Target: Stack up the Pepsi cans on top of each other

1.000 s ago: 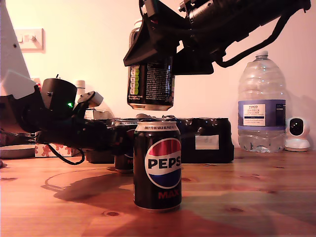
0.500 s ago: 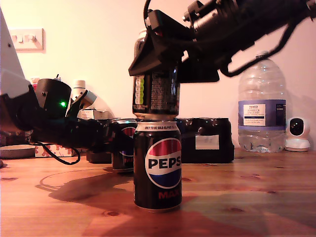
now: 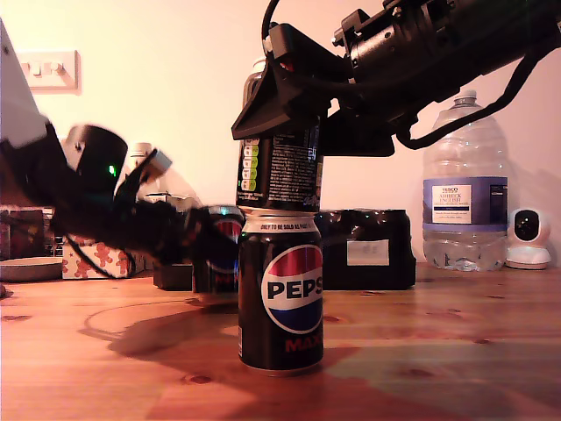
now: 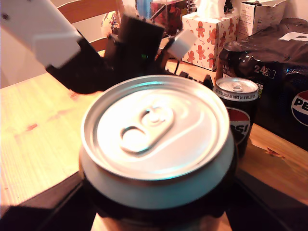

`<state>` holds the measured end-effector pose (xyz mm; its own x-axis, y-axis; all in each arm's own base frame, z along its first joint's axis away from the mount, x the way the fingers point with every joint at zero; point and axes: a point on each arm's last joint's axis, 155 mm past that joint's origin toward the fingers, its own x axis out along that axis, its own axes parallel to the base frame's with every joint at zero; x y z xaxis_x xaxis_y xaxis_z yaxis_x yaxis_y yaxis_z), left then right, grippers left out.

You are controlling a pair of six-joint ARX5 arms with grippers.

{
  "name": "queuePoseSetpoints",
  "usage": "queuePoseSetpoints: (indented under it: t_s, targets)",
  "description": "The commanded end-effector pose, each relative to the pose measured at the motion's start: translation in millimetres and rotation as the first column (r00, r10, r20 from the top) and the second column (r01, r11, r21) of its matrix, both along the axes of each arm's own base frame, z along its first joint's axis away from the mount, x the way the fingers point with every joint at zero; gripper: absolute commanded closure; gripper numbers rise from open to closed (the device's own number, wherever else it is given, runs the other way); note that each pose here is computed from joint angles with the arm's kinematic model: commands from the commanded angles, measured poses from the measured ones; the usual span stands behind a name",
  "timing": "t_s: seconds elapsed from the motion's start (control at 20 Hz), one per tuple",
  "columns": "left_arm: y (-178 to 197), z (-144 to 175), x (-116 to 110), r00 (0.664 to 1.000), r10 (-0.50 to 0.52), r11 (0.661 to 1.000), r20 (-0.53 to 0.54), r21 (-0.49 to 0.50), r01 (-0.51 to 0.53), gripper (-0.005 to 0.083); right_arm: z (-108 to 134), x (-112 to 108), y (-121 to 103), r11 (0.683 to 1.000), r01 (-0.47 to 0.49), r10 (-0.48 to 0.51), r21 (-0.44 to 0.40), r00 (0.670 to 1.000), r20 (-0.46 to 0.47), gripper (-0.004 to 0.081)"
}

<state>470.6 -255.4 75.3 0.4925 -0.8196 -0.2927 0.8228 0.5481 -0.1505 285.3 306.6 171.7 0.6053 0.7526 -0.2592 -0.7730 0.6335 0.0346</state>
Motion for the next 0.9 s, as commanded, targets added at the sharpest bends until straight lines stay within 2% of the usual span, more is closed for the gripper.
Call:
queuePoseSetpoints:
  t_s: [0.0, 0.25, 0.85]
  targets:
    - [-5, 42, 0, 0.994, -0.011, 1.000, 0.108, -0.010, 0.012, 0.0472, 1, -5, 0, 1.000, -0.005, 0.005, 0.013, 1.000, 0.003, 0.0647]
    - [-8, 52, -5, 0.993, -0.012, 1.000, 0.120, 0.015, 0.010, 0.0472, -18, -5, -7, 0.997, 0.008, -0.010, -0.071, 1.000, -0.022, 0.0646]
    - [-22, 72, -16, 0.986, -0.033, 0.999, 0.163, 0.035, 0.028, 0.0473, -16, -1, -10, 0.995, 0.025, -0.024, -0.098, 1.000, 0.013, 0.0647]
